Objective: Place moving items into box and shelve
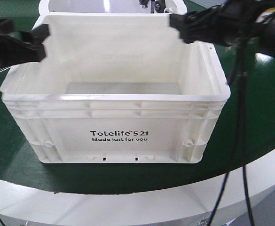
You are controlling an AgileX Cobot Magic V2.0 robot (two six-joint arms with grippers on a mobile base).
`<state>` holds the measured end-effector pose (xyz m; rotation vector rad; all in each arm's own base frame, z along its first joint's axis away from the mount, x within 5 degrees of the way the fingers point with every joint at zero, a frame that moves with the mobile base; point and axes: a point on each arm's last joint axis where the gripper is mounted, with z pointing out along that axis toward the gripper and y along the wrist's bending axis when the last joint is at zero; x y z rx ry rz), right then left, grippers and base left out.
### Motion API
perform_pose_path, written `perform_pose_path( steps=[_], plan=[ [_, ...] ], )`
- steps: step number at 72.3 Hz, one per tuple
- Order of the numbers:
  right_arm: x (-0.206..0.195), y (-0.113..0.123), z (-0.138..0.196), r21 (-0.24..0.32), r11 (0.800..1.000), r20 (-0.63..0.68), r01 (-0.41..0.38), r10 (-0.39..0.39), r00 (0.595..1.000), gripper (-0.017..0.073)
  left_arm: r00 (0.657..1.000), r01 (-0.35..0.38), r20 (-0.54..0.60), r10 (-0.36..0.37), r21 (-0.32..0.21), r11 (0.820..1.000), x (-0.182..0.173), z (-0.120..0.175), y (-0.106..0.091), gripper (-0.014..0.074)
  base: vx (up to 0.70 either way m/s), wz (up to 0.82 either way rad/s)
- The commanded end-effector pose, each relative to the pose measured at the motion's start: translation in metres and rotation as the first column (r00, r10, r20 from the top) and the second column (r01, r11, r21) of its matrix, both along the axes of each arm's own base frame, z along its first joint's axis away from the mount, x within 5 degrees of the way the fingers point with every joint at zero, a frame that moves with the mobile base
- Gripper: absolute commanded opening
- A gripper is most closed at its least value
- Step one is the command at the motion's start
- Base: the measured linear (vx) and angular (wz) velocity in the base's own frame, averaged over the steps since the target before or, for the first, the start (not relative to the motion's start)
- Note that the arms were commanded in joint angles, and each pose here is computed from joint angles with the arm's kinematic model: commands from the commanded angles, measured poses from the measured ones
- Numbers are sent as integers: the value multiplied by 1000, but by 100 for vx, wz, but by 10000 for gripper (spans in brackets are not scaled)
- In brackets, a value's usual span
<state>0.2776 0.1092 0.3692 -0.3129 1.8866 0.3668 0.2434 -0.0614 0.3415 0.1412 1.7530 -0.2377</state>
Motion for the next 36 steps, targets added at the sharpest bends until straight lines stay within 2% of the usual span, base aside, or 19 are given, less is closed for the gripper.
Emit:
perform_pose_path(
  steps=[1, 10, 15, 25, 32, 36],
  plan=[
    [-5, -25, 25, 35, 996, 74, 76, -79, 994, 637, 994, -55, 97, 57, -23, 998, -11, 28, 17, 577, 0, 0],
    [-6, -54, 25, 15, 988, 20, 154, -155, 988, 619, 989, -142, 44, 142, -8, 990, -20, 29, 40, 575, 0, 0],
    [-9, -61, 24, 3, 986, -17, 166, -165, 986, 616, 987, -162, 9, 162, 0, 987, -23, 27, 45, 575, 0, 0],
    [-9, -60, 28, -38, 992, -118, 124, -128, 985, 613, 984, -172, -49, 172, 13, 985, -24, 22, 48, 575, 0, 0],
    [-3, -58, 37, -16, 991, -209, 133, -133, 969, 607, 984, -173, -46, 173, 10, 985, -24, 22, 48, 575, 0, 0],
    [2, -59, 44, -22, 988, -253, 151, -152, 955, 602, 984, -173, -44, 173, 10, 985, -24, 22, 48, 575, 0, 0]
  ],
)
